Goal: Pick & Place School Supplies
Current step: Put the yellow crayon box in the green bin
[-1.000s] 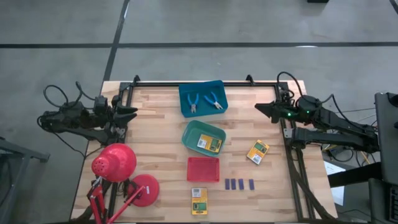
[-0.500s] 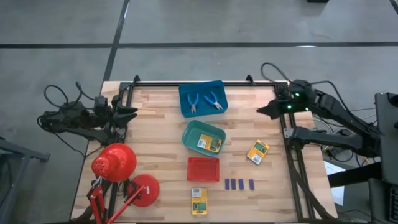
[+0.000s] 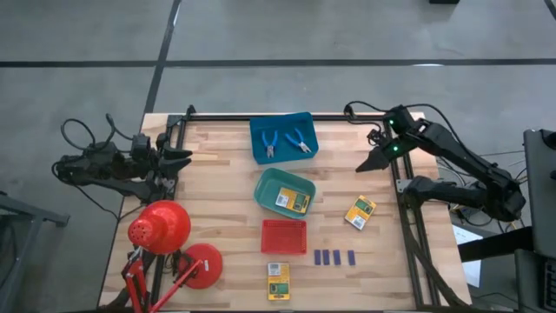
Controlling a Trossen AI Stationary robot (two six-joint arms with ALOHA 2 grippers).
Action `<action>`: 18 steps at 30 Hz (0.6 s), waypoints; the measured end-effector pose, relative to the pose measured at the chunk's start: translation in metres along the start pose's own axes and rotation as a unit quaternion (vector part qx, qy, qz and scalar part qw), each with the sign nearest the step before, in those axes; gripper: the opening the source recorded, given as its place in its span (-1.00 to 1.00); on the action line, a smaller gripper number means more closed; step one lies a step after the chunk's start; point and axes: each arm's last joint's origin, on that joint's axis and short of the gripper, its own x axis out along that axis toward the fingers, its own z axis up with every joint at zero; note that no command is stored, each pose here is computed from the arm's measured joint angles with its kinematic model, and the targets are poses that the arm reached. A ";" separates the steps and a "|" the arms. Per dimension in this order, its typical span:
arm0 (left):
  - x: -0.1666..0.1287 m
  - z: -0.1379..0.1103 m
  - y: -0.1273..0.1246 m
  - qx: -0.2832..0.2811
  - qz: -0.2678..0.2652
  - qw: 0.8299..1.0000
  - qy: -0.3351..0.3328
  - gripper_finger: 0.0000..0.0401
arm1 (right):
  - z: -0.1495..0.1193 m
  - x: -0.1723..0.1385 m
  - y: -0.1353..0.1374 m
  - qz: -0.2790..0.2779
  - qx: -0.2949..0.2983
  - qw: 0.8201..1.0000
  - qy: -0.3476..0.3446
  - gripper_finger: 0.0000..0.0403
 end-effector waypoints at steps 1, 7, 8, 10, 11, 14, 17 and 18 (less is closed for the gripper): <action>0.000 0.000 0.000 0.000 0.000 1.000 0.000 -0.34 | -0.001 -0.002 -0.003 -0.006 0.004 1.000 0.001 -0.47; 0.000 0.000 0.000 0.000 0.000 1.000 0.000 -0.34 | -0.004 -0.014 -0.017 -0.034 -0.007 0.999 -0.011 -0.47; 0.000 0.000 0.000 0.000 0.000 1.000 0.000 -0.34 | -0.004 -0.016 -0.019 -0.037 -0.014 0.999 -0.014 -0.46; 0.000 0.000 0.000 0.000 0.000 1.000 0.000 -0.34 | -0.006 -0.020 -0.021 -0.043 -0.020 0.999 -0.017 -0.43; 0.000 0.000 0.000 0.000 0.000 1.000 0.000 -0.34 | -0.007 -0.021 -0.021 -0.044 -0.021 0.999 -0.020 -0.42; 0.000 0.000 0.000 0.000 0.000 1.000 0.000 -0.34 | -0.009 -0.023 -0.020 -0.044 -0.007 0.999 -0.025 -0.37; 0.000 0.000 0.000 0.000 0.000 1.000 0.000 -0.34 | -0.013 -0.025 -0.017 -0.042 0.011 0.999 -0.029 -0.32; 0.000 0.000 0.000 0.000 0.000 1.000 0.000 -0.34 | -0.015 -0.025 -0.017 -0.043 0.013 0.999 -0.029 -0.31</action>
